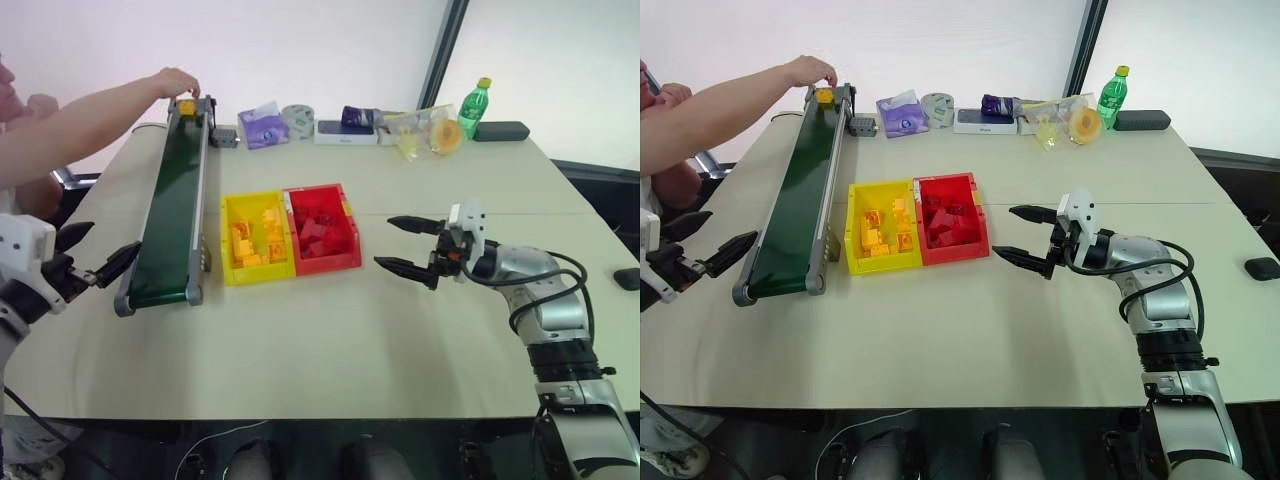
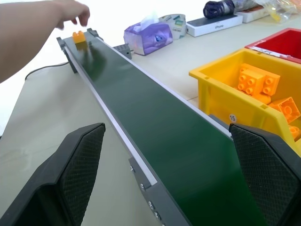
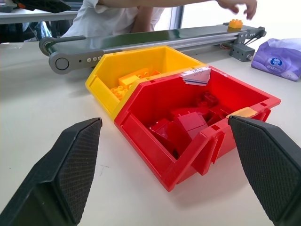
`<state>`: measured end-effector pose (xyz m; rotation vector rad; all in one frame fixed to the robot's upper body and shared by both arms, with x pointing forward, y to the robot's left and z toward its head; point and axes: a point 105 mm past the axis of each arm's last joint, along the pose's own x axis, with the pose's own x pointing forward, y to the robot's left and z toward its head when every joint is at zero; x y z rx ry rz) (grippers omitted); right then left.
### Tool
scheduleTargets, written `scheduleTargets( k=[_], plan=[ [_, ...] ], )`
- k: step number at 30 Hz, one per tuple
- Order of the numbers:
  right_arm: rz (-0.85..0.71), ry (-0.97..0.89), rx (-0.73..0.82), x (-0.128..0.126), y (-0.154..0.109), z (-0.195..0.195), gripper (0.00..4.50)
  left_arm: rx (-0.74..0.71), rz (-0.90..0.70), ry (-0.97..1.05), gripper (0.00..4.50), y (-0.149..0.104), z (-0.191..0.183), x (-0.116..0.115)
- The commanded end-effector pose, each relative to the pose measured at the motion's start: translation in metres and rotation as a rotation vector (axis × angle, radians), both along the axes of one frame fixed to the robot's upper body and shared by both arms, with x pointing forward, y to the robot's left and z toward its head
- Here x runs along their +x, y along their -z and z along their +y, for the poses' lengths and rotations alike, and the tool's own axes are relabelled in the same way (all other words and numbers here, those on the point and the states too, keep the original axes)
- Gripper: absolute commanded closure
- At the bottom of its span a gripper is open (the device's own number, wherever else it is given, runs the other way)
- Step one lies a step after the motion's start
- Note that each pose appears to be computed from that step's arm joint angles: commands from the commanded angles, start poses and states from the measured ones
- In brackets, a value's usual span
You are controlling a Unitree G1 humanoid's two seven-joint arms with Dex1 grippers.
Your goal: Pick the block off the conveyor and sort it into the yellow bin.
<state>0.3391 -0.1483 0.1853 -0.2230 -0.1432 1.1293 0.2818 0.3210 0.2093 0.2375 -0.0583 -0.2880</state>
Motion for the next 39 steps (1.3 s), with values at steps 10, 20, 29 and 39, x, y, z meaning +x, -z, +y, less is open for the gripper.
scheduleTargets(
  k=[10,20,29,39],
  plan=[
    [-0.06,-0.008,0.003,-0.001,-0.014,0.002,0.0,-0.002,-0.043,0.018,0.05,-0.012,-0.004,-0.004],
    [-0.06,-0.008,0.004,0.0,-0.015,0.002,0.0,0.003,-0.034,0.032,0.05,-0.009,-0.008,-0.007],
    [-0.066,-0.015,0.005,0.0,-0.017,0.003,0.0,-0.004,-0.038,0.023,0.05,-0.007,-0.011,-0.007],
    [-0.068,-0.051,0.017,-0.004,-0.023,0.011,0.0,-0.047,-0.001,0.015,0.05,-0.001,-0.012,-0.004]
  ],
)
